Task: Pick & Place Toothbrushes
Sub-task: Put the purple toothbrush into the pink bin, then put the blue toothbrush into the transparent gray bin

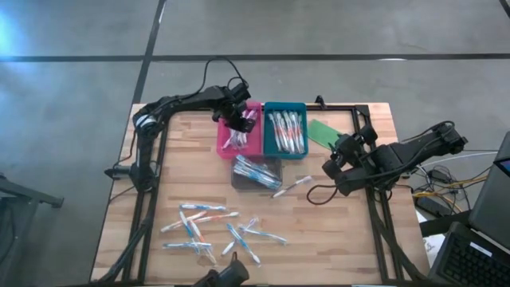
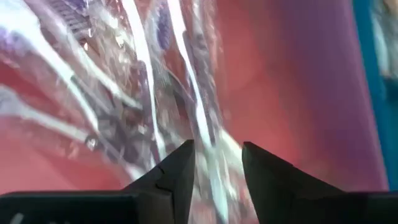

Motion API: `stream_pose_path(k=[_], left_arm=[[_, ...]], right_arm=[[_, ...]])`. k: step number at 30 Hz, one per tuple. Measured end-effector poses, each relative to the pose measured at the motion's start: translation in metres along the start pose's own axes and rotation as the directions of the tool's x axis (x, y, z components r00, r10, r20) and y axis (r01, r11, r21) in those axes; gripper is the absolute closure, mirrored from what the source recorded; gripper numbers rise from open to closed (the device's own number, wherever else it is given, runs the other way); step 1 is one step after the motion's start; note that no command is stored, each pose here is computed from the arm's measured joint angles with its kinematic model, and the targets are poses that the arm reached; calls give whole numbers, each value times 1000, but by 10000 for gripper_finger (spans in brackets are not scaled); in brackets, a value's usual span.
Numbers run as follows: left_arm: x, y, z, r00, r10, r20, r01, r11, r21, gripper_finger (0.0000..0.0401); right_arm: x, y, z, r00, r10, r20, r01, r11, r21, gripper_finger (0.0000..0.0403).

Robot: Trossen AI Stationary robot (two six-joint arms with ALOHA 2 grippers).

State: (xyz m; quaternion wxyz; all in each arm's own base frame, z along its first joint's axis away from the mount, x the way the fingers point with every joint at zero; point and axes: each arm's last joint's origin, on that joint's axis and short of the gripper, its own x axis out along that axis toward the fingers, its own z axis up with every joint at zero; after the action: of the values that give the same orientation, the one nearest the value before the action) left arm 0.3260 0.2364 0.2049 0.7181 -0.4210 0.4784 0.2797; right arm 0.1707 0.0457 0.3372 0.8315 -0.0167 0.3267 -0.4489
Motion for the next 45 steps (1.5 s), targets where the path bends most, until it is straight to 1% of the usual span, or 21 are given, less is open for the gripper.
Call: stream_pose_path(k=[5, 8, 11, 13, 15, 20, 27, 31, 34, 38, 42, 45], left_arm=[[-32, -10, -1, 991, -6, -131, 8, 1000, 17, 257], [-53, -16, -3, 981, 18, -191, -15, 1000, 13, 260], [-71, -24, -5, 978, 68, -198, -60, 997, 47, 261], [-82, -32, -12, 975, 117, -188, -103, 991, 80, 261], [-93, -41, -19, 976, 143, -167, -125, 986, 113, 262], [-119, -61, -45, 981, 149, -128, -120, 971, 207, 261], [-144, -86, -101, 986, 122, -114, -74, 930, 360, 263], [-149, -93, -139, 982, 162, -93, -102, 884, 456, 264], [-149, -95, -167, 979, 193, -69, -128, 839, 529, 262], [-143, -91, -199, 976, 201, -80, -113, 792, 599, 262], [-129, -81, -220, 975, 205, -90, -101, 762, 640, 263], [-112, -71, -229, 971, 217, -97, -104, 755, 647, 263]], right_arm=[[0, 0, 0, 1000, 0, 0, 0, 1000, 0, 245], [0, 0, 0, 1000, 0, 0, 0, 1000, 0, 255], [0, 0, 0, 1000, 0, -1, 0, 1000, 0, 265], [0, 0, 0, 1000, 1, -3, -2, 1000, 0, 270], [0, 0, -1, 1000, 5, -11, -5, 1000, -1, 276], [0, 0, -1, 1000, 9, -16, -9, 1000, -1, 288], [0, 1, -1, 1000, 9, -18, -9, 1000, -1, 303], [0, 1, -1, 1000, 11, -22, -11, 1000, -1, 313], [0, 1, -1, 1000, 12, -22, -12, 1000, -1, 323], [0, 1, -1, 1000, 12, -22, -12, 1000, -1, 337], [0, 1, -1, 1000, 14, -21, -14, 1000, 2, 349], [0, 2, -1, 1000, 19, -18, -19, 1000, 11, 356]])
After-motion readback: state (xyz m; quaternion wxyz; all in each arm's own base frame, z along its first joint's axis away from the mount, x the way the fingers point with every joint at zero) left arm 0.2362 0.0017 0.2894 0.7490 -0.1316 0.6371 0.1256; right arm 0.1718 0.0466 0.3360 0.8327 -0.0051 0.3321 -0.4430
